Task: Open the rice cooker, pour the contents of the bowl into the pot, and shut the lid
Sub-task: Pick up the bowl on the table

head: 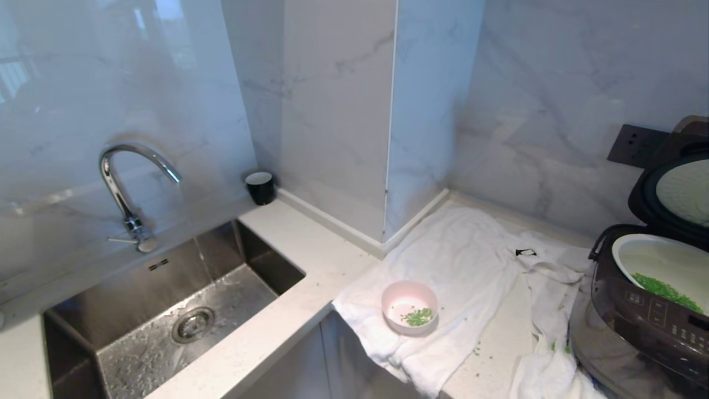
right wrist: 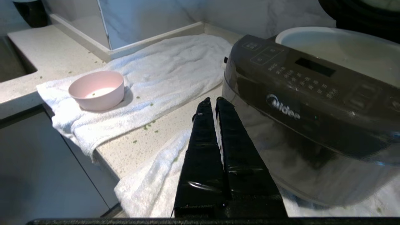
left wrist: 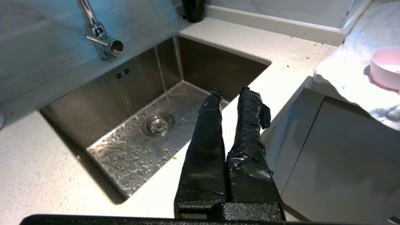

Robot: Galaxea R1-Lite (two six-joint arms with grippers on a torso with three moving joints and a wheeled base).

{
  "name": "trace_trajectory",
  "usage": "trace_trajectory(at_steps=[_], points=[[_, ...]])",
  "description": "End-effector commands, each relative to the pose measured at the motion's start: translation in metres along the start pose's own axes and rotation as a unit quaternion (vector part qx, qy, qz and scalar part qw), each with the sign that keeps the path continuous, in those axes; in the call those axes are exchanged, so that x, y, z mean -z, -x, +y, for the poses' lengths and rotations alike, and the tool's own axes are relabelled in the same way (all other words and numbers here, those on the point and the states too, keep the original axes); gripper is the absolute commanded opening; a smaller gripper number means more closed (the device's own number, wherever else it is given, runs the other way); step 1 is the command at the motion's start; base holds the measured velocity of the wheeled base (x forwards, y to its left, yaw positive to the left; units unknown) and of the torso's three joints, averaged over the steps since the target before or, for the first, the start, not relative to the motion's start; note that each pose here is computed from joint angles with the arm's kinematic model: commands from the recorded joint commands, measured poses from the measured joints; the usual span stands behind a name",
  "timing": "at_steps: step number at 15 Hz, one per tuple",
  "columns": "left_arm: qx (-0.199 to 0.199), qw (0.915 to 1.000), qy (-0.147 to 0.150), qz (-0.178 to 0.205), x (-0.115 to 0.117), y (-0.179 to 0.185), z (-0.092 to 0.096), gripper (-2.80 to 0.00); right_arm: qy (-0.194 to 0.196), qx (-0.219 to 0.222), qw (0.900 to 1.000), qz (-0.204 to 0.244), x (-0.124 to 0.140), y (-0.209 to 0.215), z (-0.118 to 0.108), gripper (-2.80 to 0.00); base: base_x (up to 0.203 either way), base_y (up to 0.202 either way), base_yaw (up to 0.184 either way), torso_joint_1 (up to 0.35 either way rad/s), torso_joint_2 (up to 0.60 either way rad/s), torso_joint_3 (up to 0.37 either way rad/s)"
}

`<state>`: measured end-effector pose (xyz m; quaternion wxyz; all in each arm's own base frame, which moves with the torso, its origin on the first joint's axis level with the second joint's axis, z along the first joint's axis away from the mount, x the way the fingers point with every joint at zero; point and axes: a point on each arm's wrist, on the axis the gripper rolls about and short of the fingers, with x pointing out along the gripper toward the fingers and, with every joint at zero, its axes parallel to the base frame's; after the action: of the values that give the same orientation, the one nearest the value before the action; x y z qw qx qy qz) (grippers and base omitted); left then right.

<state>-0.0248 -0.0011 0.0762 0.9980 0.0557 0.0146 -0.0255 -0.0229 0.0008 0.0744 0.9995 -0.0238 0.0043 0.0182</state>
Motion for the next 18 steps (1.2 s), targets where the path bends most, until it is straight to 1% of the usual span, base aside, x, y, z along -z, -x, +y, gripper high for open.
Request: trace_trajectory(at_steps=[1,5,16,18], points=[[0.001,1.0000,0.000,0.002,-0.0002,-0.0003,0.0000,-2.80,-0.004,0.004,1.000,0.000,-0.0001,-0.0001,-0.0002,-2.80,-0.177,0.000,-0.004,0.017,0.00,-0.001],[0.002,1.0000,0.001,0.002,-0.0001,-0.0003,0.0000,-2.80,-0.014,0.010,1.000,0.000,-0.0001,-0.0001,-0.0005,-2.80,-0.195,0.000,-0.002,-0.006,0.00,0.003],[0.001,1.0000,0.003,0.002,-0.0002,-0.0003,0.0000,-2.80,-0.015,0.011,1.000,0.000,-0.0002,-0.0001,-0.0006,-2.80,-0.195,0.000,-0.002,0.004,0.00,0.002],[0.001,1.0000,0.003,0.002,-0.0002,-0.0003,0.0000,-2.80,-0.015,0.013,1.000,0.000,-0.0001,-0.0001,-0.0006,-2.80,-0.105,0.000,0.003,-0.003,0.00,0.005]])
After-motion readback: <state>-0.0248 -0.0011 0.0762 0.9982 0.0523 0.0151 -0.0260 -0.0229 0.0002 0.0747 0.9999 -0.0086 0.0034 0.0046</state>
